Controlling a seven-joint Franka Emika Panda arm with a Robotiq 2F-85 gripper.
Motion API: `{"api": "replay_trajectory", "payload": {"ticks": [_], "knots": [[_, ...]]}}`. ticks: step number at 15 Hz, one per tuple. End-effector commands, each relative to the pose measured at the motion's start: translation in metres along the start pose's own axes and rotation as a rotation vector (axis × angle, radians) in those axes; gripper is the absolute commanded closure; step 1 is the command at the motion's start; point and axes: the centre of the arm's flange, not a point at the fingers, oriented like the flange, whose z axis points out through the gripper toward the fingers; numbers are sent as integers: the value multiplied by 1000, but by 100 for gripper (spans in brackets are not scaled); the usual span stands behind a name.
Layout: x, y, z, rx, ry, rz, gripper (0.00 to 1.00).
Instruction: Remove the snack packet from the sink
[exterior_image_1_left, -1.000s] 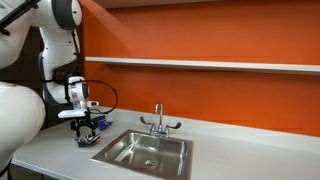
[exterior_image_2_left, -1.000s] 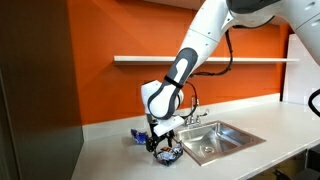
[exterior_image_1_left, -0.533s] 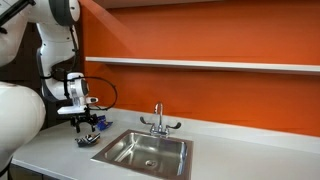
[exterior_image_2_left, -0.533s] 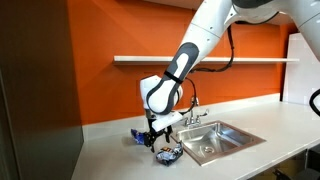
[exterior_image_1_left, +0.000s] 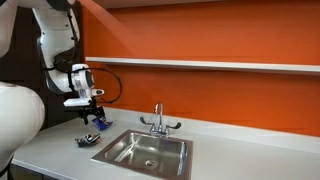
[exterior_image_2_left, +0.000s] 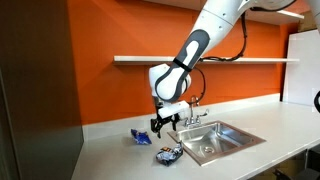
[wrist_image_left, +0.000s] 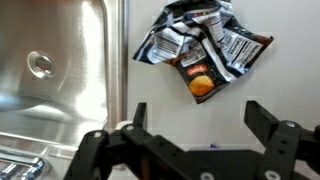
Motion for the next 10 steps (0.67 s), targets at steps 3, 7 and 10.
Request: {"api": "replay_trajectory", "payload": {"ticks": [3, 7, 10], "knots": [[-26, 78, -12, -41, -15, 224, 0], [-45, 120, -6, -55, -44, 362, 0], [-58, 139, -1, -61, -62, 441, 0]]}}
